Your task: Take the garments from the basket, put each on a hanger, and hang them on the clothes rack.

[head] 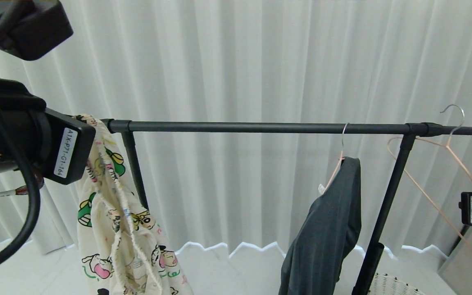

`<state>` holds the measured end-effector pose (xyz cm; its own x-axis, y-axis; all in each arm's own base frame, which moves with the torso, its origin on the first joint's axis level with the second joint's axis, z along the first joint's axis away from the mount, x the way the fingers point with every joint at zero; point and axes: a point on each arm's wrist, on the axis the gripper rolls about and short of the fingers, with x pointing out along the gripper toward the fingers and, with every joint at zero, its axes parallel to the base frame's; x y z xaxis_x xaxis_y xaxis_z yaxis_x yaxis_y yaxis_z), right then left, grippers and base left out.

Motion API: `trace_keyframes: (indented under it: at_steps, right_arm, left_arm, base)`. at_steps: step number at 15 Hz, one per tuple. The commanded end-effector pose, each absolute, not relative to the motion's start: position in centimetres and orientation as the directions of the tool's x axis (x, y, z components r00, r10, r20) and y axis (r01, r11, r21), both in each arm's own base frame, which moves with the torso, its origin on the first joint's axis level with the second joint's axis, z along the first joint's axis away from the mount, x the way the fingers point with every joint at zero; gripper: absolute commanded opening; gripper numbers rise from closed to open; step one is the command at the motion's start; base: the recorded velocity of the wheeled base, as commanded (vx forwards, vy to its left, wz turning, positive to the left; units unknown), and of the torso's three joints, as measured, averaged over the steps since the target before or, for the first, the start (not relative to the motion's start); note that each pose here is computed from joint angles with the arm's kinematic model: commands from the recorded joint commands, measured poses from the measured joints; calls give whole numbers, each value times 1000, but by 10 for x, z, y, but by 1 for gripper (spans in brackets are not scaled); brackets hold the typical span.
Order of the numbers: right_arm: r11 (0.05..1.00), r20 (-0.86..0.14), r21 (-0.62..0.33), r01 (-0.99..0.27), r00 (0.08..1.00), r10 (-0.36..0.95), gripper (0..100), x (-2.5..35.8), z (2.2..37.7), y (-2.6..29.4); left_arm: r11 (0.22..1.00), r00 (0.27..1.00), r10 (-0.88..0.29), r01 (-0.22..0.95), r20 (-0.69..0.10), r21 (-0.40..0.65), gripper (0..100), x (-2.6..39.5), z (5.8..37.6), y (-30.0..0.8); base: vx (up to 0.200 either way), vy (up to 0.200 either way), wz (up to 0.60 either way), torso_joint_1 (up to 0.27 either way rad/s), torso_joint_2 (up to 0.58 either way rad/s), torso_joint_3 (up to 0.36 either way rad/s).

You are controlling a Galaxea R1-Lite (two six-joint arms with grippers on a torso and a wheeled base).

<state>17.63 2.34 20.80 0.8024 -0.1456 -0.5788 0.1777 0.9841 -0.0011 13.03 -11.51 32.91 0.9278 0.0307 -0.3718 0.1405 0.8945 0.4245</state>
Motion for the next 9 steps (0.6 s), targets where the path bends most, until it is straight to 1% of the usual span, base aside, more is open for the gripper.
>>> trace_keyframes:
  at_steps: [1,5,9]
  right_arm:
    - [987,-546,-8,160,826,-139,0,147,211,19]
    - [989,-547,-9,148,827,-129,0,135,211,18]
    - [998,-539,-5,69,840,-61,0,130,213,28]
  left_arm:
    - [896,929,30,139,-369,423,0,128,329,-113]
    - [895,928,31,140,-371,424,0,128,328,-113]
    - [895,928,31,140,-372,424,0,128,328,-113]
  base:
    - [-200,0,0,27,7,2]
    - [-200,0,0,-6,2,4]
    - [-200,0,0,2,0,2]
